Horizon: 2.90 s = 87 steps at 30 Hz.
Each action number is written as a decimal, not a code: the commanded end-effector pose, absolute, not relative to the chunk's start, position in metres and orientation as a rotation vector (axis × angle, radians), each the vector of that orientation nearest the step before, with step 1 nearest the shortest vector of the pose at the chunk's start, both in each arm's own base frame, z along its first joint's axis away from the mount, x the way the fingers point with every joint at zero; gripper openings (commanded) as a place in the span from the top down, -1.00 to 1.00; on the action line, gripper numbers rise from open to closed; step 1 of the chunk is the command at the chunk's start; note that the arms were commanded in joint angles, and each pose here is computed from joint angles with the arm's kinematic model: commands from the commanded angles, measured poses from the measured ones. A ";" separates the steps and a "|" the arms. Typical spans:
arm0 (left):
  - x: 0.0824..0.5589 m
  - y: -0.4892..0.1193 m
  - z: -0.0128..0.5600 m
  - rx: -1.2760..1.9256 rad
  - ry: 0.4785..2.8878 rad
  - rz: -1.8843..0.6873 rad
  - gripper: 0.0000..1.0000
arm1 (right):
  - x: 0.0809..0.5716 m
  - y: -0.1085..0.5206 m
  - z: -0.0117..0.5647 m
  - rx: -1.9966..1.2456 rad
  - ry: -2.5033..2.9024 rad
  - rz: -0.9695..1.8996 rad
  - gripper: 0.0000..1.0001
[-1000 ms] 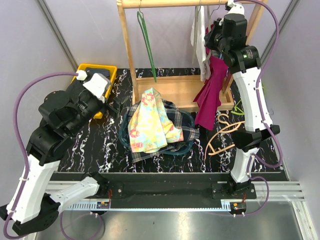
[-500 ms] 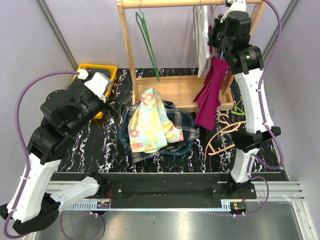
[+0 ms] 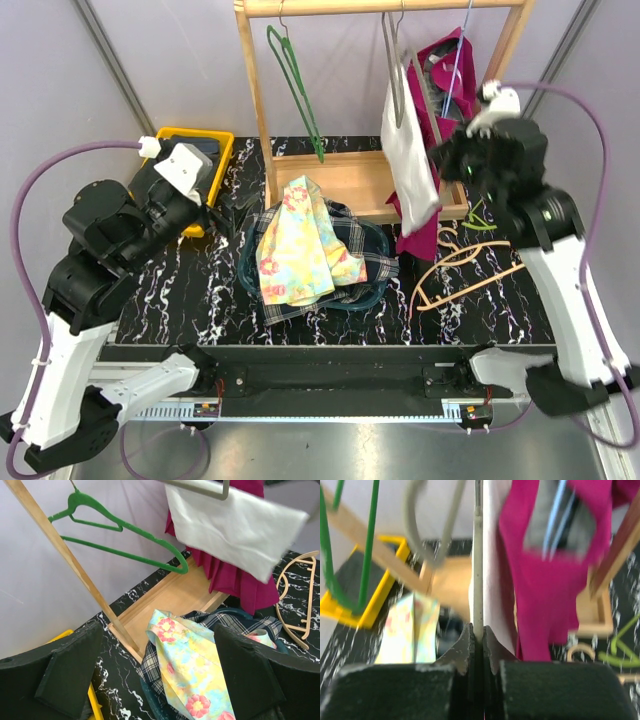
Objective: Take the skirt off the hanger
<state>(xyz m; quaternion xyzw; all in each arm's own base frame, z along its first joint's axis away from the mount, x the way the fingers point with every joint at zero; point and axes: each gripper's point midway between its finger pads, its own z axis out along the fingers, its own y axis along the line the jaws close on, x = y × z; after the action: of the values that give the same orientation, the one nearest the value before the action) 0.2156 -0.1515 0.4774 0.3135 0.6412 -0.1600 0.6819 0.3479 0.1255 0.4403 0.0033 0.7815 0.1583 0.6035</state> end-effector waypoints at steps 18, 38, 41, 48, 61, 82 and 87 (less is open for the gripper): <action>0.219 -0.203 0.466 0.619 1.542 -0.820 -0.98 | 0.089 0.150 0.533 -0.399 1.601 1.063 1.00; 0.169 -0.244 0.480 0.876 1.454 -1.672 -0.98 | 0.080 0.164 0.556 -0.440 1.508 1.200 1.00; 0.178 -0.243 0.471 0.886 1.470 -1.619 -0.98 | 0.078 0.165 0.559 -0.445 1.503 1.214 1.00; 0.200 -0.232 0.464 0.868 1.478 -1.545 -0.98 | 0.073 0.165 0.567 -0.450 1.489 1.230 1.00; 0.205 -0.235 0.475 0.842 1.418 -1.584 -0.98 | 0.076 0.169 0.573 -0.455 1.470 1.261 1.00; 0.179 -0.250 0.497 0.923 1.316 -1.680 -0.24 | 0.132 0.196 0.530 -0.355 1.497 1.393 1.00; 0.166 -0.246 0.491 1.018 1.324 -1.660 0.91 | 0.138 0.184 0.527 -0.340 1.512 1.254 1.00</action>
<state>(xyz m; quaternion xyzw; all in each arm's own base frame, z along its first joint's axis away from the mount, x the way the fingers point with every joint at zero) 0.1885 -0.2522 0.4836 0.3499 0.5417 -0.6635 0.3794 0.1468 0.1986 0.4858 -0.1189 0.6887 0.5511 0.4558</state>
